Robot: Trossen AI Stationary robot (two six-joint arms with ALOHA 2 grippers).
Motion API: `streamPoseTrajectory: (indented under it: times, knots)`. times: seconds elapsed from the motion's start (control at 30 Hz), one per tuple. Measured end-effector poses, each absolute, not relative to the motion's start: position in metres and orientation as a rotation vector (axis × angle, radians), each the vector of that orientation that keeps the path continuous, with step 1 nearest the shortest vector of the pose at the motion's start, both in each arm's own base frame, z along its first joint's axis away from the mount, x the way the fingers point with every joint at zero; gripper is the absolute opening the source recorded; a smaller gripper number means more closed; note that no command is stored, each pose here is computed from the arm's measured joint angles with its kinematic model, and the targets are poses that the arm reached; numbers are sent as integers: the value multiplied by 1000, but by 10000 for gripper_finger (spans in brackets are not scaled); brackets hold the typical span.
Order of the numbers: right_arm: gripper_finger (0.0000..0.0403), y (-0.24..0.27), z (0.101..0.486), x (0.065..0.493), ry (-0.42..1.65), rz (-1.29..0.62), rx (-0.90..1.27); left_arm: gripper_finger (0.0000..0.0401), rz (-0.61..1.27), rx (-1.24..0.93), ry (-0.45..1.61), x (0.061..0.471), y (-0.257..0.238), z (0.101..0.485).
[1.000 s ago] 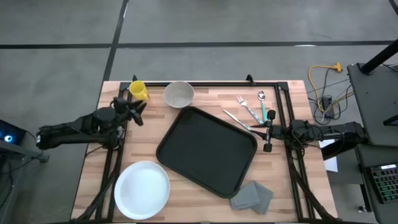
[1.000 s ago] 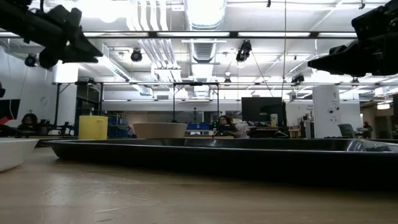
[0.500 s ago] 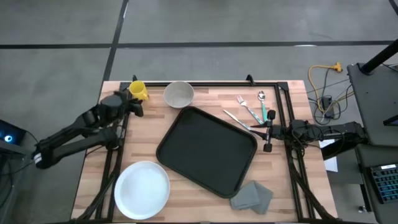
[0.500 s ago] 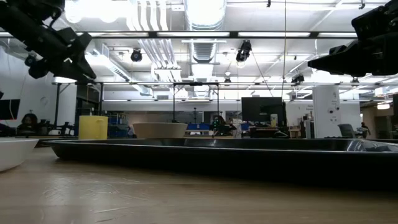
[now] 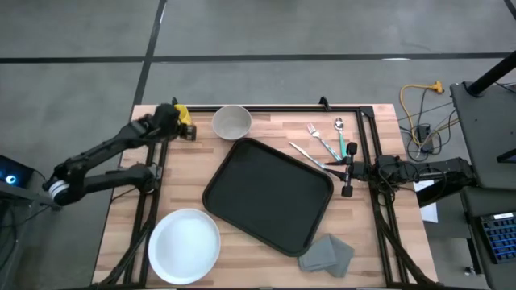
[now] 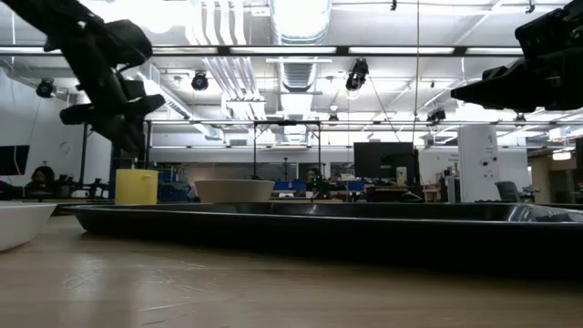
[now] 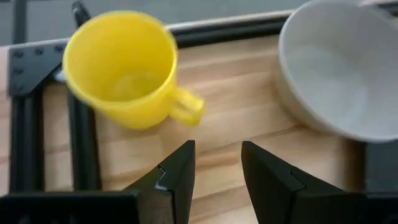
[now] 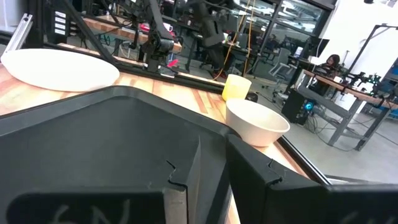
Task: Set up tray
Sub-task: Put the yellow mug on the top left of the black serving tray
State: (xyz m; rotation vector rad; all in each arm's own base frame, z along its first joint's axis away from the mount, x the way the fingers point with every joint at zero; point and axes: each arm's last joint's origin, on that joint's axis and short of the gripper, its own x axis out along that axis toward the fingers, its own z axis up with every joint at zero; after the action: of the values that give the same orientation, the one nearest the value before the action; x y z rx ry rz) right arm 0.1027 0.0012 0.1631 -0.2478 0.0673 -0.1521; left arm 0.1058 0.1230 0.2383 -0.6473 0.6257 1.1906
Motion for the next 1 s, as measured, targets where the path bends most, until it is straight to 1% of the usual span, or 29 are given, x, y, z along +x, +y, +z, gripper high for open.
streamPoseTrajectory:
  times: [0.13,0.43,0.57,0.73,0.83,1.0]
  knots:
    - [68,1,163,103,67,-152,-246,116,1187,-661,687,110,144,245]
    - [68,1,163,103,67,-153,-247,116,1185,-645,701,127,168,263]
    - [68,1,163,103,67,-153,-246,116,1194,-663,743,130,177,258]
    - [68,1,163,103,67,-153,-250,116,1254,-711,786,123,191,249]
    - [68,1,163,103,67,-153,-246,116,1288,-733,780,116,198,247]
    - [68,1,163,103,67,-153,-246,116,1274,-747,776,115,198,246]
